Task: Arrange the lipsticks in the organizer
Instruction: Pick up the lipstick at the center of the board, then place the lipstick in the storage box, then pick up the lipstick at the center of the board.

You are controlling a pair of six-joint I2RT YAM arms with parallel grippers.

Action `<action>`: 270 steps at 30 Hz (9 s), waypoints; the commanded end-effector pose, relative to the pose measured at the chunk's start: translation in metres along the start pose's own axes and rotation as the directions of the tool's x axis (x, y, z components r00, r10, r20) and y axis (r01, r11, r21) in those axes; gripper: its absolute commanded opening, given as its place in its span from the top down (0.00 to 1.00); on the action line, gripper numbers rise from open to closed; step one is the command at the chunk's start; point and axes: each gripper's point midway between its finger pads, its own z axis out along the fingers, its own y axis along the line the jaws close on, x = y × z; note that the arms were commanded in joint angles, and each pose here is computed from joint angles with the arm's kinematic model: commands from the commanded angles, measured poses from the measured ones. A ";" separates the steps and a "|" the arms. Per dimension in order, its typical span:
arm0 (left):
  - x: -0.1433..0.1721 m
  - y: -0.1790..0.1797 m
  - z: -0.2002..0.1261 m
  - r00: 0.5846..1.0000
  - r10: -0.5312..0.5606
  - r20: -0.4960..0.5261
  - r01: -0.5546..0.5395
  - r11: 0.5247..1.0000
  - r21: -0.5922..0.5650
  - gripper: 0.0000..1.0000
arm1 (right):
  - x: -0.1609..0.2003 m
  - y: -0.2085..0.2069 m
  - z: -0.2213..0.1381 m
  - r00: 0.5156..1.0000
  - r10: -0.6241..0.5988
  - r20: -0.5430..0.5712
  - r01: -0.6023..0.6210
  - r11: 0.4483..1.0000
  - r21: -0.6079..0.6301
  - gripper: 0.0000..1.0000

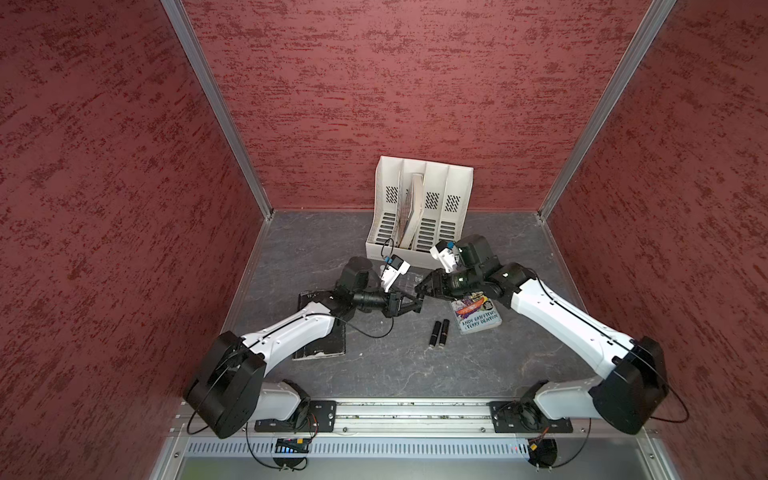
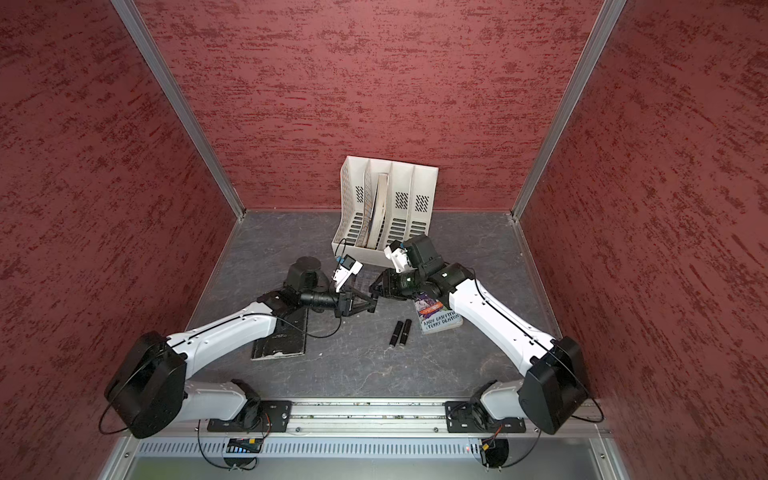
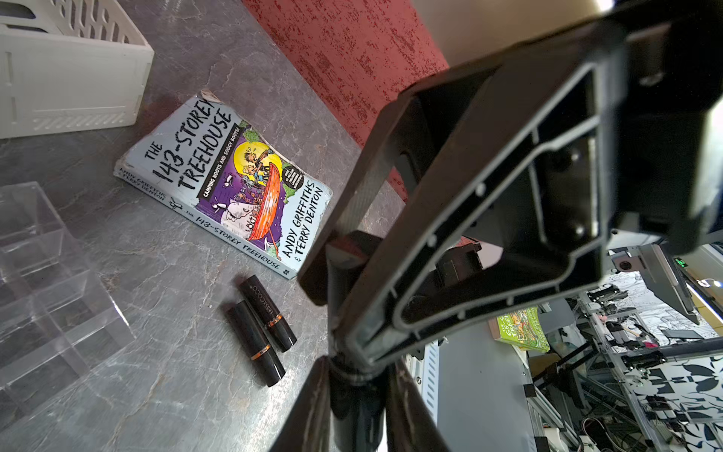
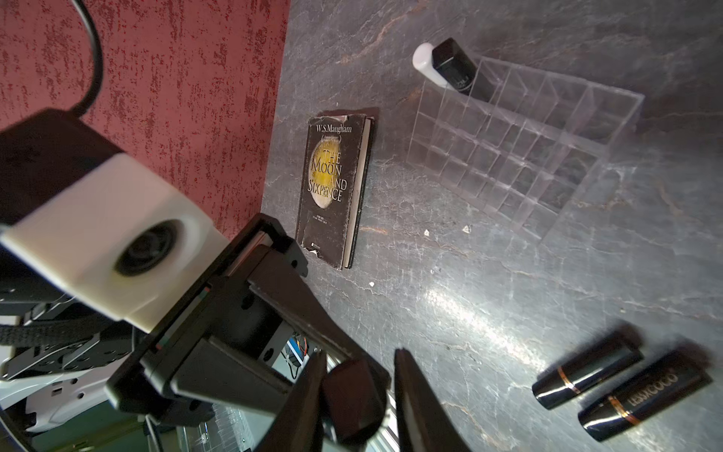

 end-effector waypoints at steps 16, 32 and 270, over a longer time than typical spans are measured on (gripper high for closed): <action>-0.019 -0.016 -0.049 0.990 -0.104 0.099 0.098 0.993 0.060 0.25 | -0.012 0.059 -0.009 0.942 -0.308 0.134 0.332 0.913 -0.237 0.84; -0.004 -0.055 -0.035 0.998 -0.019 0.057 0.008 0.980 0.198 0.48 | 0.004 0.102 -0.026 0.916 -0.374 0.147 0.396 0.782 -0.481 0.84; 0.119 0.073 0.081 0.784 -0.317 -0.534 -0.171 0.717 -0.676 0.44 | -0.039 -0.166 -0.038 0.869 -0.061 0.491 -0.221 0.840 0.495 0.61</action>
